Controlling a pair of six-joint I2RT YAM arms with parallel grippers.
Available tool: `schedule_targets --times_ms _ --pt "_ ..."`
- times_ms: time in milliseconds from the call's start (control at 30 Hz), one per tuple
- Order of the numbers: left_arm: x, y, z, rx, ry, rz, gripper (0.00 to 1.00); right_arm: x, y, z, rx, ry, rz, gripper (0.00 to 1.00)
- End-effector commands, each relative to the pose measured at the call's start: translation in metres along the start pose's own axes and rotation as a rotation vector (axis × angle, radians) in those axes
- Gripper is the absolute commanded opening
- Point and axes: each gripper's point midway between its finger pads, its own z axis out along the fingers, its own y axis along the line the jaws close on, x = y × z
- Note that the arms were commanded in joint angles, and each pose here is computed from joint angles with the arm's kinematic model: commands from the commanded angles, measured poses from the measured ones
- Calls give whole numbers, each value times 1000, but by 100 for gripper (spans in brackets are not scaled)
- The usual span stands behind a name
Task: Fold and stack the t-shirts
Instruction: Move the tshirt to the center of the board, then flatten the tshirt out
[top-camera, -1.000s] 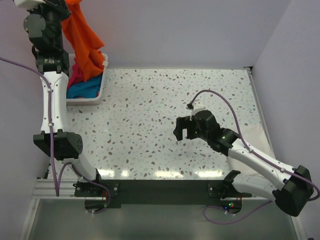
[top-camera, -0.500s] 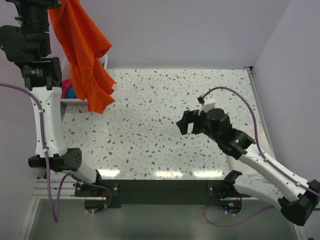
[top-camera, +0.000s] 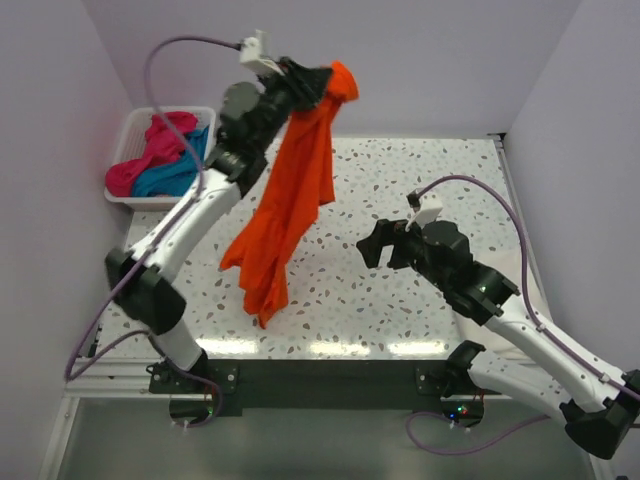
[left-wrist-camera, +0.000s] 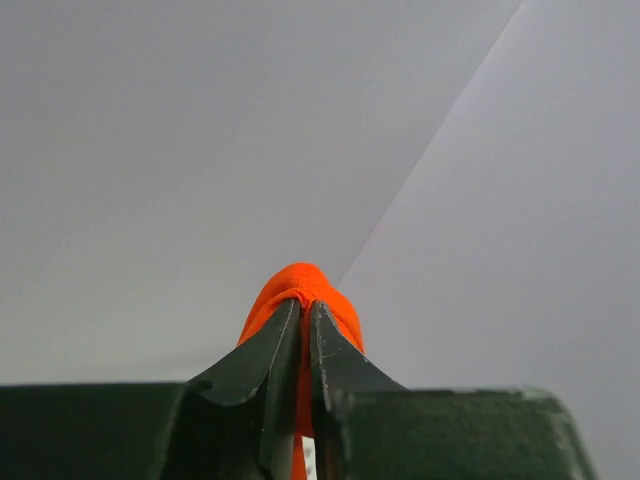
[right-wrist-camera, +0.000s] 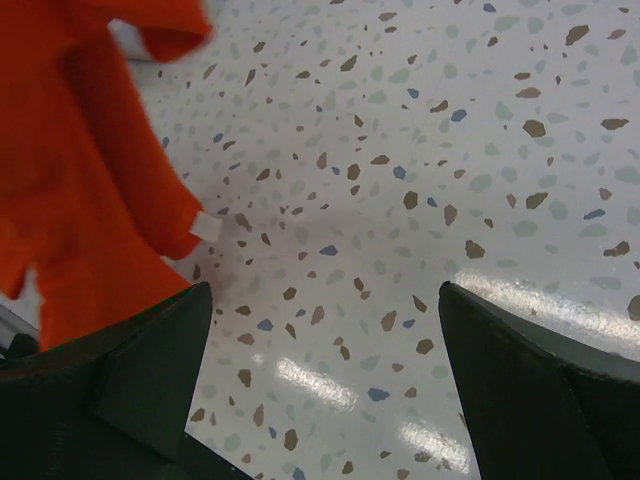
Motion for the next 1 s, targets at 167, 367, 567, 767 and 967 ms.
schedule_targets --times_ms 167,367,567,767,967 --pt "244 151 -27 -402 602 21 67 56 -11 23 29 146 57 99" --pt "203 163 -122 -615 569 47 66 102 -11 58 24 241 97 99" --pt "216 176 -240 -723 619 11 52 117 -32 88 150 233 40 99" --pt "255 179 -293 -715 762 3 50 125 -45 118 240 237 13 95" --pt "292 170 -306 -669 885 2 61 128 -64 143 348 230 2 89"
